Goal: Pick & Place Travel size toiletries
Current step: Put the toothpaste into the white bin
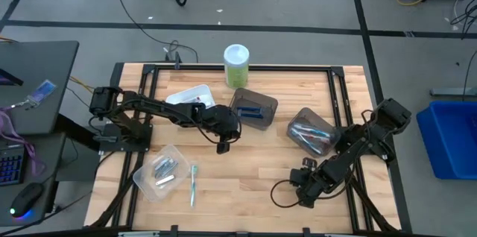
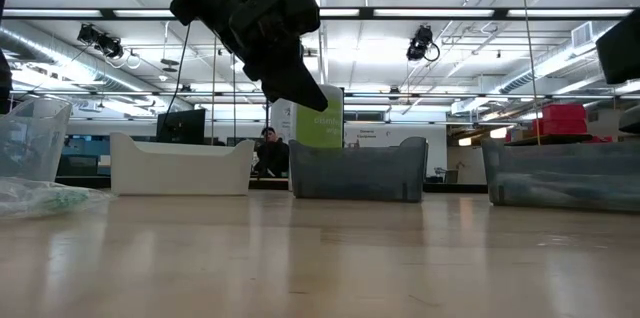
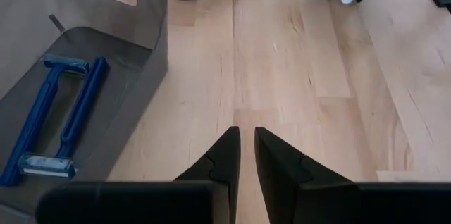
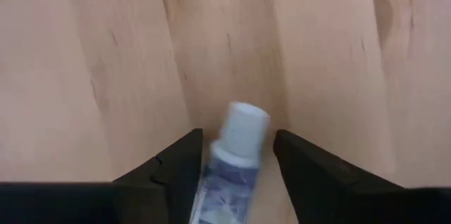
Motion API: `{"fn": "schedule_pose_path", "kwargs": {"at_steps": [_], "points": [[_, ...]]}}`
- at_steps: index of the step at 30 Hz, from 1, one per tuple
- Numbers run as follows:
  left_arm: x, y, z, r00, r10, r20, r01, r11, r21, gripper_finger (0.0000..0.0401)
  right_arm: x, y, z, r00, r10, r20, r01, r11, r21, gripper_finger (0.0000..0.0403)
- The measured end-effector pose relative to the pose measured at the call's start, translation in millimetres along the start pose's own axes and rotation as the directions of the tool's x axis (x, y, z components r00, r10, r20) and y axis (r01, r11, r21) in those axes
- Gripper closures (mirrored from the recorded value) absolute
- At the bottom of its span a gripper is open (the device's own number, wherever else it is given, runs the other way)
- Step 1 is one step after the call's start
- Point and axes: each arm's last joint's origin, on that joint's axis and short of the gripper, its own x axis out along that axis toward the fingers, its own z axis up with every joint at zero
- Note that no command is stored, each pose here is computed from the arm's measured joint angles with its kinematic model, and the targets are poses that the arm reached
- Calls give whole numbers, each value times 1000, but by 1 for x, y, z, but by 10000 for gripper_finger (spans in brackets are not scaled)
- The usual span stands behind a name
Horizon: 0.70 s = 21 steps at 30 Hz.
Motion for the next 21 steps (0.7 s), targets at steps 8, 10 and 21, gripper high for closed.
{"fn": "schedule_pose_path", "kwargs": {"at_steps": [8, 10, 21], "points": [[0, 0, 0, 1000, -1, 0, 1, 1000, -2, 351, 1, 0, 2, 999, -5, 36, 6, 1000, -8, 297], [0, 0, 0, 1000, -1, 1, 1, 1000, -7, 351, -1, 2, 6, 998, 4, 68, -4, 1000, 5, 310], [0, -1, 1, 1000, -3, 10, 3, 999, -49, 351, -47, 4, 79, 768, -77, 636, 145, 988, -56, 319]]}}
